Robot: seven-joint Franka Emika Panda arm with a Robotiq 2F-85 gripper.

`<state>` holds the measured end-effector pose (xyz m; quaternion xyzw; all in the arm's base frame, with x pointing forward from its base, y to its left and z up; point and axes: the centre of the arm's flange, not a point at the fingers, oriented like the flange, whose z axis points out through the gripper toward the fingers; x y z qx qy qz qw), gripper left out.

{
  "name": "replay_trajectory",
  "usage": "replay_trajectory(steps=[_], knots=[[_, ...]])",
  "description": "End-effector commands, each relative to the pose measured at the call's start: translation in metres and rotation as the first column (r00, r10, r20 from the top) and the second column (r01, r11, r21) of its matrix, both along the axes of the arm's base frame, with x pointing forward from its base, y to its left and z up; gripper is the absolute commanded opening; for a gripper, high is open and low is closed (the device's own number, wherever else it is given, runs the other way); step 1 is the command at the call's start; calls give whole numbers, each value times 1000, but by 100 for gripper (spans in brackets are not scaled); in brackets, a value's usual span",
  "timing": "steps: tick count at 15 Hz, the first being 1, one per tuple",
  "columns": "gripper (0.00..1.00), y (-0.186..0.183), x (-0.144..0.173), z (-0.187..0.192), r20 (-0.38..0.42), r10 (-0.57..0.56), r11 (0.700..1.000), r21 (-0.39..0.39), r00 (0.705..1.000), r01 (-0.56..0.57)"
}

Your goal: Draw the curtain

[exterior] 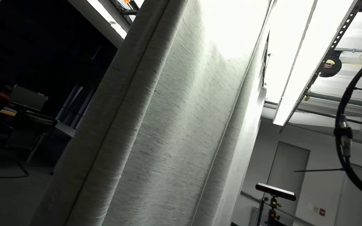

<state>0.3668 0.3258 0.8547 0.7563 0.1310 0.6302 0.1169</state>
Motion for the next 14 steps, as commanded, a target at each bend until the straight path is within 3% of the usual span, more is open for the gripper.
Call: replay_trajectory(steps=[1,8,11,14], knots=[[1,50,-10,-61,-135,65,996,-50,989,-73],[1,79,-29,-65,-132,126,990,-51,983,-134],[1,81,-22,-66,-141,100,992,-57,985,-109],[1,80,-15,-66,-152,58,998,-8,987,-60]])
